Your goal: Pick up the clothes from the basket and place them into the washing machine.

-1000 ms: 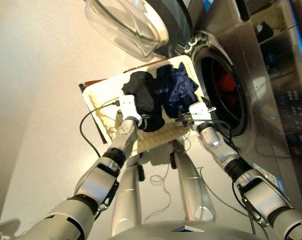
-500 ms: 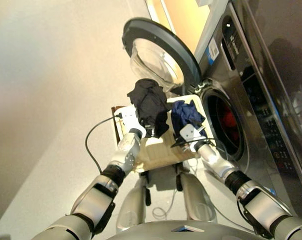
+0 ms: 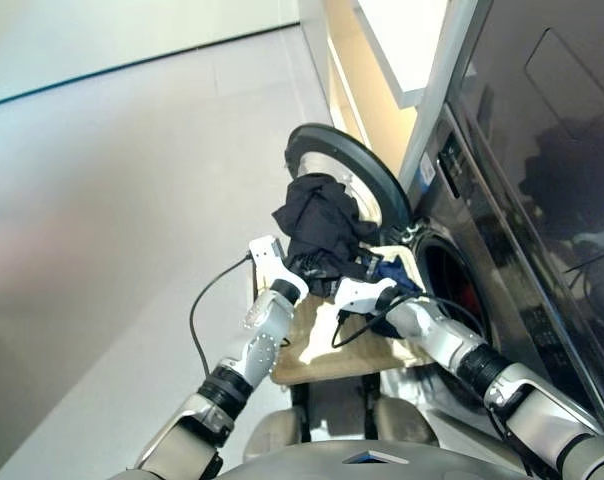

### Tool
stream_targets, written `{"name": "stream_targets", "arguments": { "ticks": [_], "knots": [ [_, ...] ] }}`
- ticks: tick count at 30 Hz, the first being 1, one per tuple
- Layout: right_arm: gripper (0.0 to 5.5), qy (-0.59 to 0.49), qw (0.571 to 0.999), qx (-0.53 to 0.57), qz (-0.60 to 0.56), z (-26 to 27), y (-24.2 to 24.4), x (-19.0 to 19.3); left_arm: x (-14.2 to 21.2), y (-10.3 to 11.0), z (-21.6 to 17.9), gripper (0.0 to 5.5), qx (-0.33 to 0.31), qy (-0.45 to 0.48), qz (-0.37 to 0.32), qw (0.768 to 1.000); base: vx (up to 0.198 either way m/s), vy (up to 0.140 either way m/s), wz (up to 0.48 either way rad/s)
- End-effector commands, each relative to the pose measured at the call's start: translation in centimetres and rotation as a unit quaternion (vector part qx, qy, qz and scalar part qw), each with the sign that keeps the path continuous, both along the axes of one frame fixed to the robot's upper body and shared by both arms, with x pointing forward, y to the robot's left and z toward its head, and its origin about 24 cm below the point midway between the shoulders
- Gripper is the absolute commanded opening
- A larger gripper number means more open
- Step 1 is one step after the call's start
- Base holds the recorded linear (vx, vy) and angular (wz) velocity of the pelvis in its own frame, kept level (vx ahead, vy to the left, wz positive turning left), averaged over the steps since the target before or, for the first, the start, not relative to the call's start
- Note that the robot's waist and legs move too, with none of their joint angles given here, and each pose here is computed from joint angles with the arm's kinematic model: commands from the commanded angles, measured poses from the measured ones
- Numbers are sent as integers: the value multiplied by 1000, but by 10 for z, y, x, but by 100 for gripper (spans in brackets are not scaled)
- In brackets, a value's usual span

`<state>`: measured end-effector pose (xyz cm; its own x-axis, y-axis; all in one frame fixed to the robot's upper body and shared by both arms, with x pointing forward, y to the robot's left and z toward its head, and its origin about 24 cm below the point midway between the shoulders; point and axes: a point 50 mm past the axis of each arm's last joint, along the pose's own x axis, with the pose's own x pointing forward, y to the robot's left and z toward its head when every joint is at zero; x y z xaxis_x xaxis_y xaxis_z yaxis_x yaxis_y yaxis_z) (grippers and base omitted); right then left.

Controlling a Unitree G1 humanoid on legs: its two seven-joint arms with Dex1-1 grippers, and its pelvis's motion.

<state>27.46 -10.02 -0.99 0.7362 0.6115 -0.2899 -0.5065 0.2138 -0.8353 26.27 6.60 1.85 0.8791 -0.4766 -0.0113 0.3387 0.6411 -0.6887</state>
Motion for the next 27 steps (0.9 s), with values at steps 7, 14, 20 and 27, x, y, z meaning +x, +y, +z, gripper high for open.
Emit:
{"name": "stream_targets", "arguments": {
  "ticks": [7, 14, 20, 27],
  "knots": [
    [112, -29, 999, 8, -28, 2, 20, 17, -15, -22, 38, 0, -59, -76, -115, 989, 8, -1, 28],
    [0, -21, 997, 42, -55, 6, 20, 21, -19, -21, 32, 0, -47, -71, -128, 988, 0, 0, 0],
    [0, -1, 991, 82, -103, 3, 9, 19, -15, -10, 30, 550, -34, -72, -97, 992, 0, 0, 0],
    [0, 31, 961, 159, -226, -14, -22, 4, -5, 47, 19, 550, 18, -66, 64, 996, 0, 0, 0]
  ]
}}
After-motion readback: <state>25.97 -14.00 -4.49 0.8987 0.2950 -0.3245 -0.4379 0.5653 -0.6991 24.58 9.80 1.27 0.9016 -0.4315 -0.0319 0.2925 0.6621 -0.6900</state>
